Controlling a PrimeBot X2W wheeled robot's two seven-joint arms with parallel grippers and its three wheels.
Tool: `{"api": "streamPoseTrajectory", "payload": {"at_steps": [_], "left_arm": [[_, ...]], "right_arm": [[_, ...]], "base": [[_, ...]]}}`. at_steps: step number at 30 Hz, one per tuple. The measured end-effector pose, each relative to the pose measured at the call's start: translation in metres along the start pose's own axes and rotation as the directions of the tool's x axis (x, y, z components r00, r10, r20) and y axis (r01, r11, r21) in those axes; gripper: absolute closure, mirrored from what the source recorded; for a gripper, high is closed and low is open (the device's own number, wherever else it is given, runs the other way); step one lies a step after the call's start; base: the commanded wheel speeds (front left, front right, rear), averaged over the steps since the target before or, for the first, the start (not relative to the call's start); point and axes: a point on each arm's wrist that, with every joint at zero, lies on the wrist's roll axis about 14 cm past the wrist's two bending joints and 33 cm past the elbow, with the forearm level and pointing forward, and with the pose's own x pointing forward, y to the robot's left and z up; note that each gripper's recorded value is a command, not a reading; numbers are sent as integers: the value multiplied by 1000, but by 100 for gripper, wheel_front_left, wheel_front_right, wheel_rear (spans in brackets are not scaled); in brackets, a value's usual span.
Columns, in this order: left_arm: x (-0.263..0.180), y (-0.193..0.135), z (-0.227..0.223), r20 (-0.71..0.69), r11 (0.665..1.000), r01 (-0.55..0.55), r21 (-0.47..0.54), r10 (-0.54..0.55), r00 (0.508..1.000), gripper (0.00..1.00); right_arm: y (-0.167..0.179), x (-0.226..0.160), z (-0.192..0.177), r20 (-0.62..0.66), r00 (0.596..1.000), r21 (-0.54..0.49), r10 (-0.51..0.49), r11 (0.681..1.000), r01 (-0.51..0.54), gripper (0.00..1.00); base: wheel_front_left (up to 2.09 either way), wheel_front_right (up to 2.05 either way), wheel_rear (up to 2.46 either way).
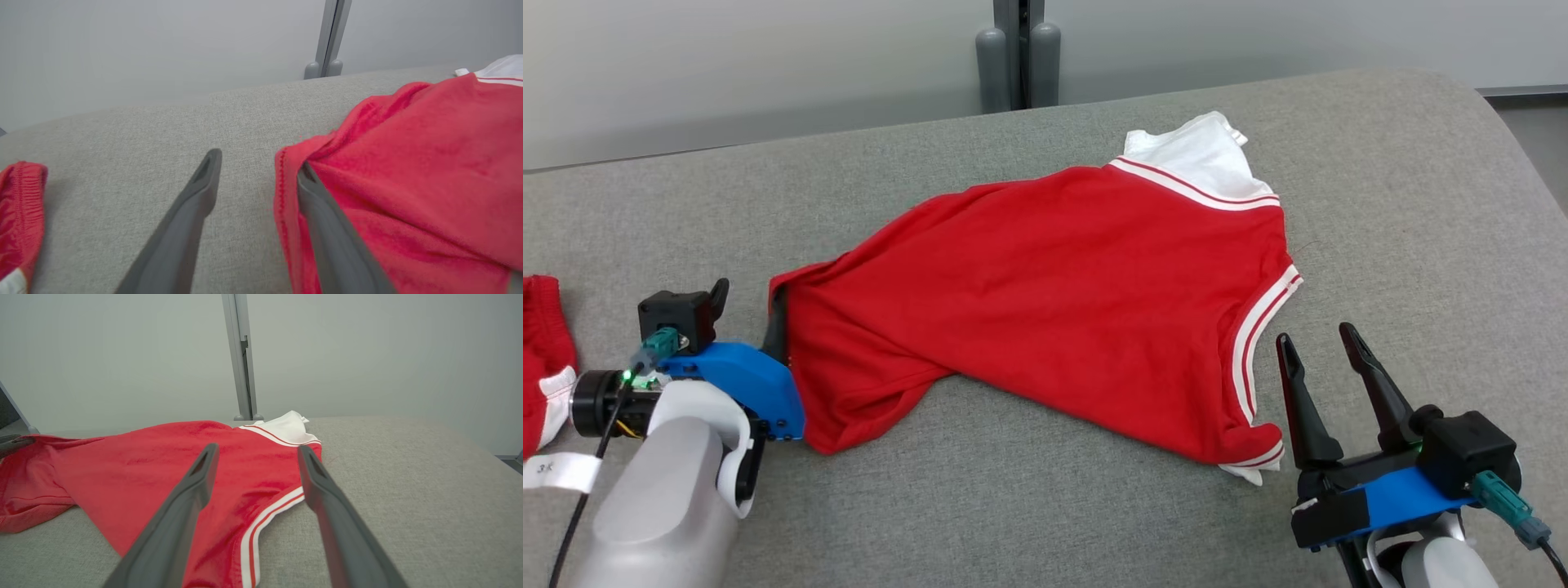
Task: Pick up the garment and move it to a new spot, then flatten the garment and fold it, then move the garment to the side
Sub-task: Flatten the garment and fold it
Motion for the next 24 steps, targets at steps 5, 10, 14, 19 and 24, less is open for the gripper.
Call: {"api": "streamPoseTrajectory", "payload": {"at_steps": [5,10,14,19,24], "left_arm": [[-12,-11,11,103,996,27,-83,-18,994,0],[-33,-12,25,202,990,26,-136,2,979,0],[-58,-4,46,305,986,-4,-164,55,951,0],[-89,3,38,331,982,-52,-183,112,937,0],[-112,13,34,351,970,-103,-222,178,919,0]], "right_arm": [[1,3,4,14,1000,3,3,1000,-3,0],[4,5,12,34,999,4,13,1000,-13,0],[5,5,16,44,999,5,17,1000,-17,0],[9,5,20,51,998,7,28,1000,-28,0],[12,5,20,36,999,11,35,999,-36,0]], "base": [[0,0,0],[0,0,0],[0,0,0],[0,0,0],[0,0,0]]}}
